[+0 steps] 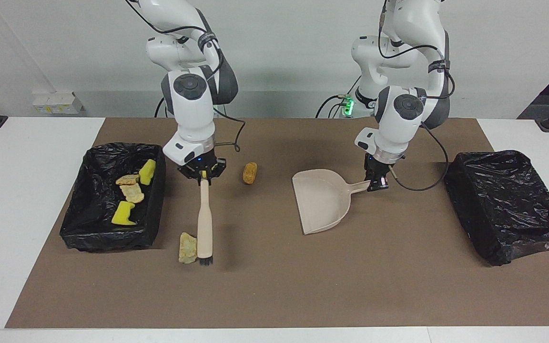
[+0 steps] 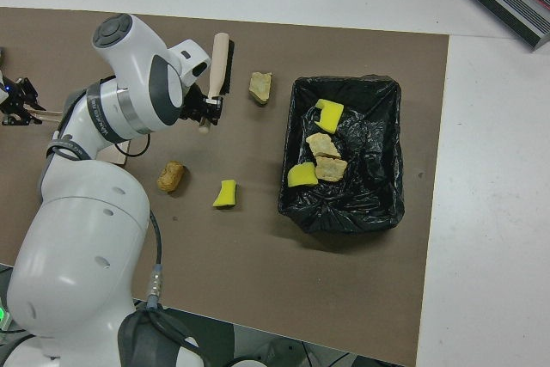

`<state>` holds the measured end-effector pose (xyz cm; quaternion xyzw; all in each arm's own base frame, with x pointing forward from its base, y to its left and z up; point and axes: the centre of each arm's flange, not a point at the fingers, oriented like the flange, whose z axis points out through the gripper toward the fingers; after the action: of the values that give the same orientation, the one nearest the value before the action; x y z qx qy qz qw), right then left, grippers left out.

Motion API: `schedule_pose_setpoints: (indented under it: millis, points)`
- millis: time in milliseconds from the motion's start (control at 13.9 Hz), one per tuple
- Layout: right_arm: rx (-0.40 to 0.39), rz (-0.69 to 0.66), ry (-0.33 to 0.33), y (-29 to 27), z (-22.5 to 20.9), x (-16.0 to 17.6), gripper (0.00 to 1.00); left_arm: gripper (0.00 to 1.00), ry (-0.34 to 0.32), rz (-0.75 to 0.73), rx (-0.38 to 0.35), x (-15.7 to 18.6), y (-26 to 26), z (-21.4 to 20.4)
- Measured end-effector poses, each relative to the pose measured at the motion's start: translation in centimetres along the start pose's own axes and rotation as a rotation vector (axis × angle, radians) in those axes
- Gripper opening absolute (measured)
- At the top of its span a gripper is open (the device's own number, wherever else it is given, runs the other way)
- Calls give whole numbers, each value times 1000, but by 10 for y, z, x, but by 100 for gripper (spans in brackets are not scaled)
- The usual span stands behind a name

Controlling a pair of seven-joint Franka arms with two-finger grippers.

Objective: Sweep and dump trash in bin
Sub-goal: 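Place the dustpan mid-table while the right gripper sweeps pieces toward it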

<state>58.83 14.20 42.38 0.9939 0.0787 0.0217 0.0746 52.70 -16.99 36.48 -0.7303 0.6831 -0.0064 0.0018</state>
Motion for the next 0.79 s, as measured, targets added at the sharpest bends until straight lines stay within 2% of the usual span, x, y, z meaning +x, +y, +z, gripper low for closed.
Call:
schedule_pose_setpoints:
  millis: [144,433,650,794]
  points:
    - [-48,-31,-12,29,14,16,27,33,-1,-10,-1,-1,0,0]
    - [-59,-151,-39,70,54,25,27,33,-2,-116,-3,1,2,1]
    - [-43,-181,-79,49,73,18,27,33,-19,-102,5,11,6,-1]
    - [23,-156,-98,25,76,9,27,33,-27,-96,8,14,8,-2]
